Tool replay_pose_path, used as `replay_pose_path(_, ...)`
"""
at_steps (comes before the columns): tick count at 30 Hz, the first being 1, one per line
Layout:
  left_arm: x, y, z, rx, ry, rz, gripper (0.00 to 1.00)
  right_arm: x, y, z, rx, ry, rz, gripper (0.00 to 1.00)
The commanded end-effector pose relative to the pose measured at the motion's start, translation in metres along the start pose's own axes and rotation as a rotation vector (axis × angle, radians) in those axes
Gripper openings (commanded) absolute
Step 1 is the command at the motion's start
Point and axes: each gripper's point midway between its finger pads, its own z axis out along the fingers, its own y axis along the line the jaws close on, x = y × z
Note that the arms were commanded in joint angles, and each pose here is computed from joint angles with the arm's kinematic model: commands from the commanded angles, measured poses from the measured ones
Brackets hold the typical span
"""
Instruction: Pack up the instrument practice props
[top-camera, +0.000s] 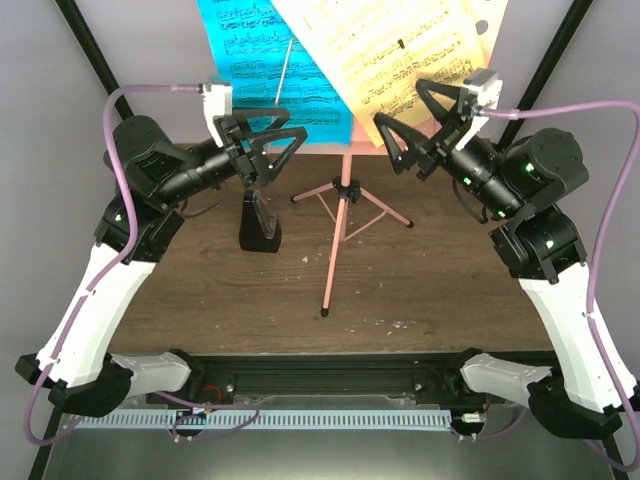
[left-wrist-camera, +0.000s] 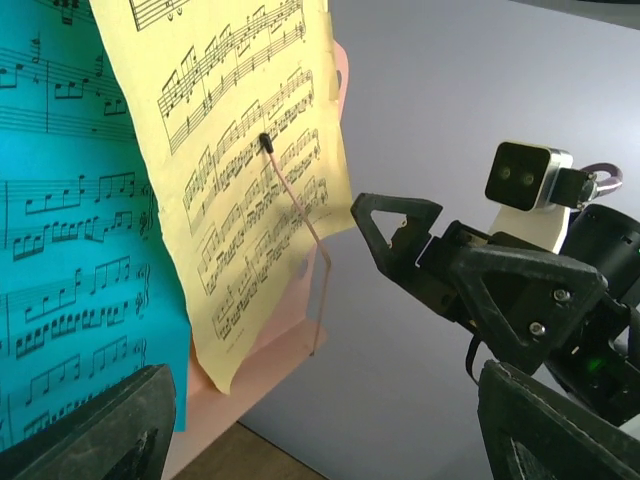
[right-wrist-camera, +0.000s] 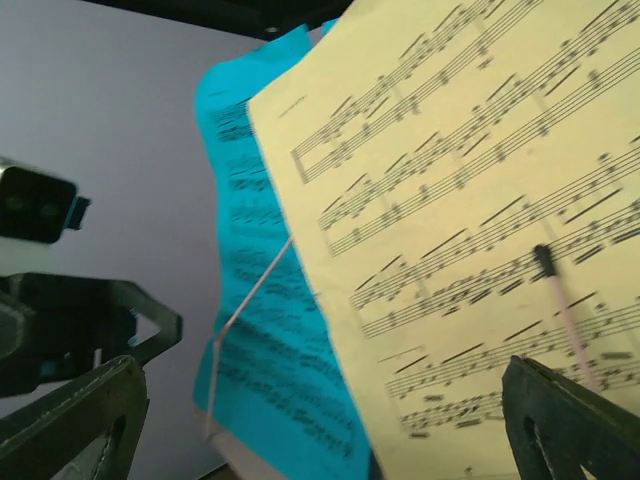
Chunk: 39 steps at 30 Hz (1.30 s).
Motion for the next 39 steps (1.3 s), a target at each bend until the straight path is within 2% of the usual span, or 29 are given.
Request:
replay_pose_path(1, -0.019, -0.004, 0.010, 0.020, -0.054, -0.005, 0.83, -0.017, -0.027, 0.005, 0.157, -0.003, -0.037, 0.97)
replay_pose_path(6, -0.029, 0.006, 0.020, -0.014, -0.090, -0.013, 0.80, -0.018, -0.047, 0.012, 0.255, 0.016, -0.062, 0.94)
replay_pose_path(11, -0.039, 0.014, 0.027, -0.045, -0.122, -0.004, 0.75, -0.012, -0.064, 0.013, 0.349, 0.049, -0.080, 0.84)
replay_pose_path(19, -0.048, 0.028, 0.041, -0.080, -0.149, 0.010, 0.67, -0.002, -0.072, 0.013, 0.384, 0.076, -0.102, 0.71)
replay_pose_path(29, -0.052, 0.040, 0.061, -0.087, -0.148, 0.011, 0.60, 0.007, -0.077, 0.012, 0.410, 0.099, -0.130, 0.61)
replay_pose_path(35, -0.051, 0.042, 0.069, -0.086, -0.151, 0.016, 0.55, 0.009, -0.077, 0.010, 0.412, 0.099, -0.144, 0.60)
replay_pose_path(39, -0.048, 0.044, 0.077, -0.074, -0.153, 0.006, 0.51, 0.010, -0.078, 0.011, 0.414, 0.100, -0.152, 0.53)
